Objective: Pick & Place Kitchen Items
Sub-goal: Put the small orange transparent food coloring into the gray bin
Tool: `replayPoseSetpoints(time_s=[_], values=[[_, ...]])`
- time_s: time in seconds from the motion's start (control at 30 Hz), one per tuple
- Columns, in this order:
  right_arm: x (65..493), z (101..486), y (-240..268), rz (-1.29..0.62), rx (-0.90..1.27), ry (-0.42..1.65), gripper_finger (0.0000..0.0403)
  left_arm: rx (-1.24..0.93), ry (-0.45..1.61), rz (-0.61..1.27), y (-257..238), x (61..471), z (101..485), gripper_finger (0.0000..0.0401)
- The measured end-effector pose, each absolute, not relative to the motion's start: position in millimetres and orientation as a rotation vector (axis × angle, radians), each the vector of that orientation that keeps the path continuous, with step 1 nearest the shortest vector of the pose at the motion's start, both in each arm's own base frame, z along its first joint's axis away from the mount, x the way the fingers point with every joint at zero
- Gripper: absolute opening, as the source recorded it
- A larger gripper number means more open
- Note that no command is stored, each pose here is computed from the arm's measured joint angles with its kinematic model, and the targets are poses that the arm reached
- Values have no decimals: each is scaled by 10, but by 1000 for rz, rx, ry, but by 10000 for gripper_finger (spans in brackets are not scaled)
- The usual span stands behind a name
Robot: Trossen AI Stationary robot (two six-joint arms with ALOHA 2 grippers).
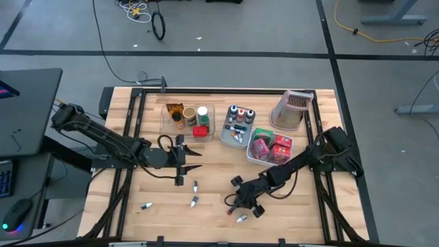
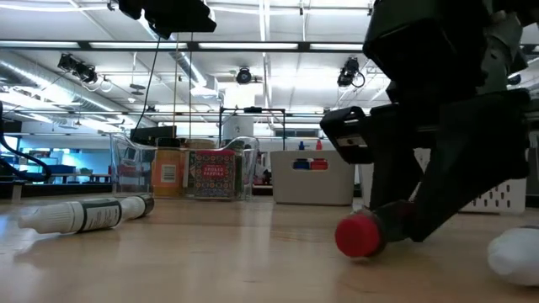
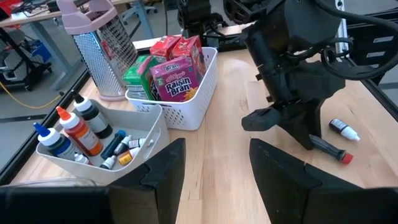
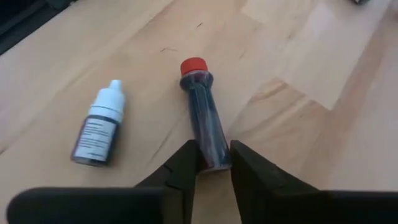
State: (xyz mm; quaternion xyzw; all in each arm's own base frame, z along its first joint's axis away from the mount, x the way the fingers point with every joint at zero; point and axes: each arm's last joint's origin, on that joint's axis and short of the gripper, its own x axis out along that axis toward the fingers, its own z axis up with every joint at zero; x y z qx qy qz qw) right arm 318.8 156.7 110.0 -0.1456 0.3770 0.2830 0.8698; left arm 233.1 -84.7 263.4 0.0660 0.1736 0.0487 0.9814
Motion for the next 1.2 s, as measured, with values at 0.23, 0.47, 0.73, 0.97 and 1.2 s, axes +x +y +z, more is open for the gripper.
replayPoseSetpoints(time_s=[0.23, 0.47, 0.73, 0.97, 1.2], values=[[3322, 1458, 1405, 329, -394, 767, 100, 135, 350, 98, -847, 2331, 2634, 187], [3237, 2007, 933, -90, -461, 824, 98, 145, 356, 97, -846, 2329, 2628, 187], [3205, 2289, 192, -357, -376, 826, 103, 158, 355, 109, -842, 2328, 2629, 187], [3190, 2165, -330, -311, -309, 956, 105, 211, 358, 91, -844, 2329, 2629, 187], [3172, 2044, -619, -230, -328, 1035, 105, 174, 360, 92, -845, 2328, 2626, 187]])
